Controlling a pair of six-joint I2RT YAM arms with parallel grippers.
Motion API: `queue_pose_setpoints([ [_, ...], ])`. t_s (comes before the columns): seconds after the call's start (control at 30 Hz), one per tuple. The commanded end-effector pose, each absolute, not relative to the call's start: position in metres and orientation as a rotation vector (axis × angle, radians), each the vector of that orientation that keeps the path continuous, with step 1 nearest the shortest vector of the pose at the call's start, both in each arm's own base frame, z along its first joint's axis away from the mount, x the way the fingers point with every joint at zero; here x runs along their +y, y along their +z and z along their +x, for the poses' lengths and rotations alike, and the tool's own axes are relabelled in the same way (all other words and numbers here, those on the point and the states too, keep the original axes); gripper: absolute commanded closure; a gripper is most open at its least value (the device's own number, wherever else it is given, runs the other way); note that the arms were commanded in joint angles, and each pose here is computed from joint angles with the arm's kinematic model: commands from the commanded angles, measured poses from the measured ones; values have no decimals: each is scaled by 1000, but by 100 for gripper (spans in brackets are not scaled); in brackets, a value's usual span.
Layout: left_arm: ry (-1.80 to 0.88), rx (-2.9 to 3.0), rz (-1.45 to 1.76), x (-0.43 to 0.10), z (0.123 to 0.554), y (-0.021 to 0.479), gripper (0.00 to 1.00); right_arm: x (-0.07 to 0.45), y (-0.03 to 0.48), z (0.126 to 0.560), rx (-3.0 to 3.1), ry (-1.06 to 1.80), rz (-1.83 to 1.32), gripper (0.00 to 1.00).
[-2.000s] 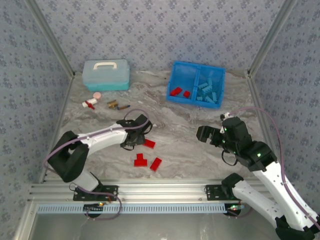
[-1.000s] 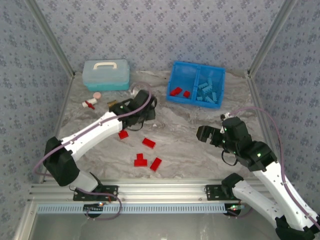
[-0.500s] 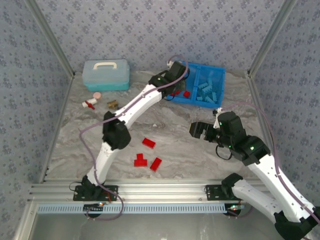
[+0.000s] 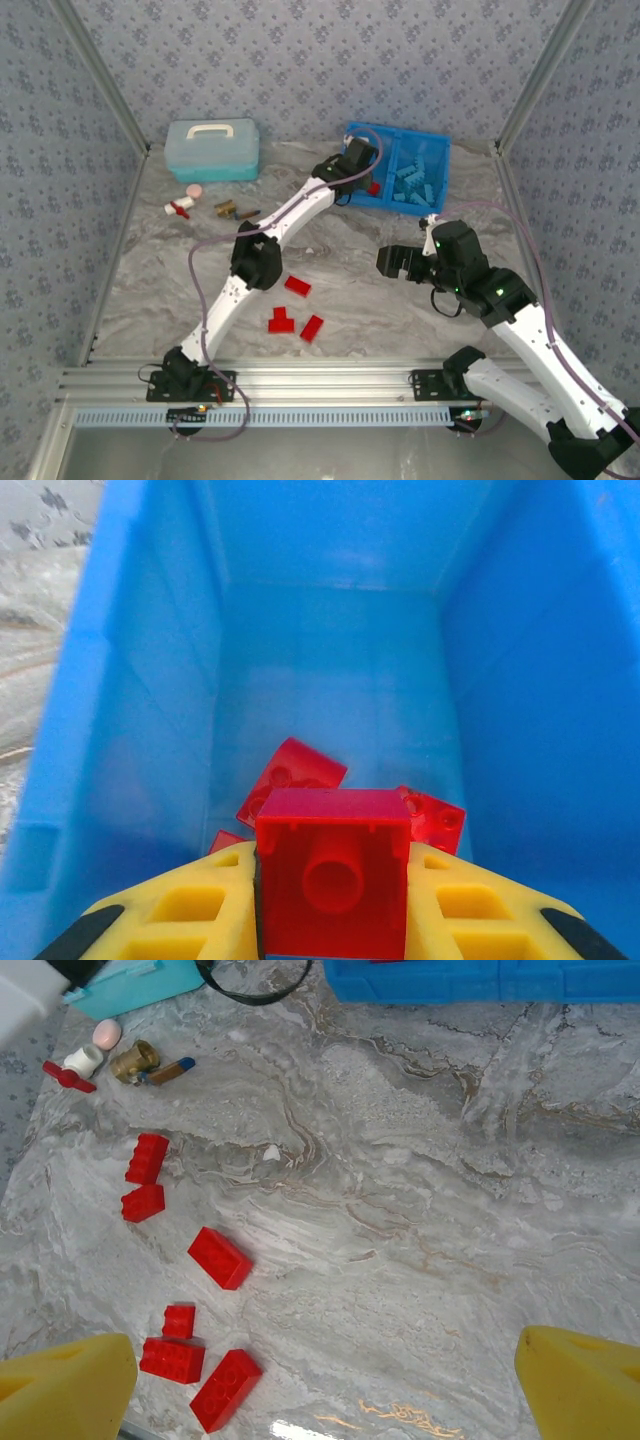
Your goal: Sort the legos into containers by color
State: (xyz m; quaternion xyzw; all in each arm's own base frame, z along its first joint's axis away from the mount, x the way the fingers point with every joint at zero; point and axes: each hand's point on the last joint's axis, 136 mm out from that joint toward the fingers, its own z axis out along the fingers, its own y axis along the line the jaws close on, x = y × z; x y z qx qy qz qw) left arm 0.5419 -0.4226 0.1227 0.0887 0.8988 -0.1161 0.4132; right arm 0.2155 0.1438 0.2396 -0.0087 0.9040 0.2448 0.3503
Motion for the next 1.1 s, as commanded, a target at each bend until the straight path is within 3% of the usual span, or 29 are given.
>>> queue_pose_setpoints([
  [0.0, -350, 2209, 232, -436, 543, 140, 65, 144, 248, 212, 2336, 642, -47, 0],
  [0.1, -388, 2205, 219, -437, 539, 154, 51, 144, 249, 211, 2335, 650, -41, 0],
  [0.3, -491, 2134, 170, -433, 528, 226, 38, 139, 253, 206, 2328, 643, -31, 0],
  [0.6, -445, 2201, 248, -396, 447, 309, 30, 127, 261, 194, 2284, 650, 5, 0],
  [0.8, -257, 2279, 204, -333, 372, 300, 26, 128, 263, 193, 2273, 662, -7, 0],
  [1.07, -448, 2338, -549, -249, 281, 217, 26, 134, 260, 195, 2277, 700, 8, 0],
])
